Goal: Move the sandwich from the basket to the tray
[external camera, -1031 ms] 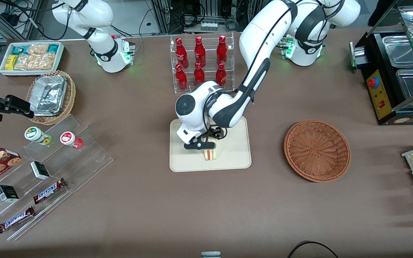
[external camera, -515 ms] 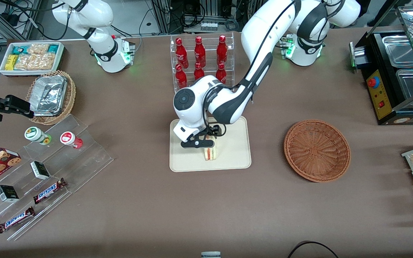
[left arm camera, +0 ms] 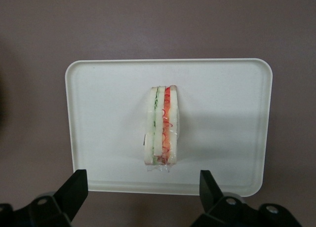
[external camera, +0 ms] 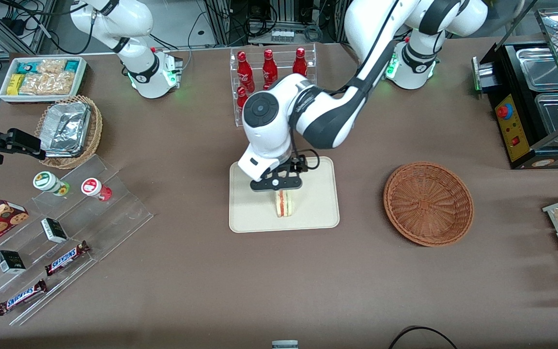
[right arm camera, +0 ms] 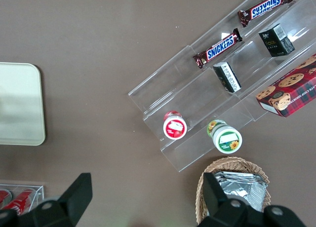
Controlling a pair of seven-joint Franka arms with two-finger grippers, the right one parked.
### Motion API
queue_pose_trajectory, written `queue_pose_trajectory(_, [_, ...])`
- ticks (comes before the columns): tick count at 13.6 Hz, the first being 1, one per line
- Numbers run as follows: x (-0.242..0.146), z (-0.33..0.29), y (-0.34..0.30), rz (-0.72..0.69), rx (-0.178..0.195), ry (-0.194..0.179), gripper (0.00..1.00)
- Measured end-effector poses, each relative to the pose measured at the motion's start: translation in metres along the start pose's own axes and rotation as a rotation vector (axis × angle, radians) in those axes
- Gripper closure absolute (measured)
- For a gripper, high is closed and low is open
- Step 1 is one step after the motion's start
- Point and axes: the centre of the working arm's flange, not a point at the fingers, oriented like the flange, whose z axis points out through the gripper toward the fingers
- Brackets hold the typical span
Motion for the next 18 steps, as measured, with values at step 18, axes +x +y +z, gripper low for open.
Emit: queue_pose_trajectory(18, [0.11, -0.088, -0.279, -0.025, -0.06, -0.071, 0.0])
